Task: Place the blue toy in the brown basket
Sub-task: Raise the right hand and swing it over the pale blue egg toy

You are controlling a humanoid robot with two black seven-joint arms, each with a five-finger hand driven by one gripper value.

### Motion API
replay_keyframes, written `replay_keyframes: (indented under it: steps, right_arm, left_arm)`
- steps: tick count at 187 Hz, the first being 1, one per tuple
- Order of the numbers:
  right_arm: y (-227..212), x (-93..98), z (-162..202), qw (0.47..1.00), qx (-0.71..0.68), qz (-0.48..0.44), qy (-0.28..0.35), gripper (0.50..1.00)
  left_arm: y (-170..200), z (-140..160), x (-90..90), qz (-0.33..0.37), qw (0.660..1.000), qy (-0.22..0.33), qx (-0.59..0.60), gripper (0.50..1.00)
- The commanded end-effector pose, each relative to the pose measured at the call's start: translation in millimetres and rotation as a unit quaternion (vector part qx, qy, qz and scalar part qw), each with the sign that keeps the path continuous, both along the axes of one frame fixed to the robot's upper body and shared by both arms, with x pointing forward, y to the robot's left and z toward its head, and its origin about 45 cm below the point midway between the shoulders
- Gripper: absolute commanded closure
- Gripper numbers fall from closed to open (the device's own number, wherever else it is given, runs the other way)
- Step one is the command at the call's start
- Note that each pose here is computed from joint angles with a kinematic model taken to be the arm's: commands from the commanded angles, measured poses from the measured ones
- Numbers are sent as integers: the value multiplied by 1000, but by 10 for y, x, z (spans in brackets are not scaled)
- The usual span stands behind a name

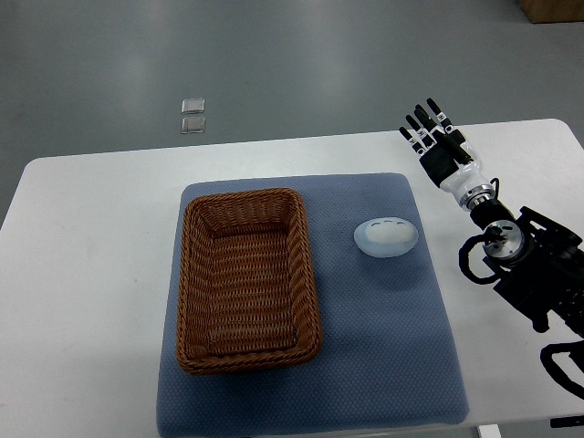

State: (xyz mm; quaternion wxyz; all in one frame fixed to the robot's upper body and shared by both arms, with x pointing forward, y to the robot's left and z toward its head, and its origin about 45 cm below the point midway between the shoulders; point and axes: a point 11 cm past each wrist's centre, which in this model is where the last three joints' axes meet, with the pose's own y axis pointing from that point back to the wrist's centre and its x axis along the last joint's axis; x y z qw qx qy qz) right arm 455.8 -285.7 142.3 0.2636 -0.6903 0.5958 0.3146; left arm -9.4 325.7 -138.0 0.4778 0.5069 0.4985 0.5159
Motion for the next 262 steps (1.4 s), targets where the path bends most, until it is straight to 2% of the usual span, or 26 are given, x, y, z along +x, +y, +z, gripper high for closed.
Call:
replay_keyframes:
  steps: [1, 53, 78, 109, 151, 185, 213, 234, 262]
  right_arm:
    - [2, 3, 4, 1000, 0, 1, 0, 523]
    - [46, 27, 40, 1000, -8, 15, -3, 523]
    - [125, 41, 19, 998, -25, 51, 22, 523]
    - [234, 139, 175, 989, -99, 107, 12, 523]
    - [266, 414, 718, 953, -245, 176, -34, 523]
    - [213, 615, 1326, 874, -419, 235, -74, 523]
    - [133, 642, 1842, 797, -527, 273, -111, 523]
    - [245, 603, 1991, 730, -596, 311, -127, 523]
    - [328, 449, 1905, 627, -675, 366, -131, 523]
  left_arm:
    - [-3, 0, 0, 1, 1000, 1, -1, 500]
    - [7, 1, 15, 0, 1000, -3, 1, 500]
    - [2, 0, 6, 1, 1000, -2, 0, 500]
    - [2, 0, 6, 1, 1000, -2, 0, 500]
    - [2, 0, 6, 1, 1000, -2, 0, 500]
    - [2, 0, 6, 1, 1000, -2, 0, 500]
    - [7, 1, 5, 1, 1000, -2, 1, 500]
    - [7, 1, 5, 1, 1000, -2, 1, 500]
    - [2, 0, 6, 1, 1000, -2, 0, 500]
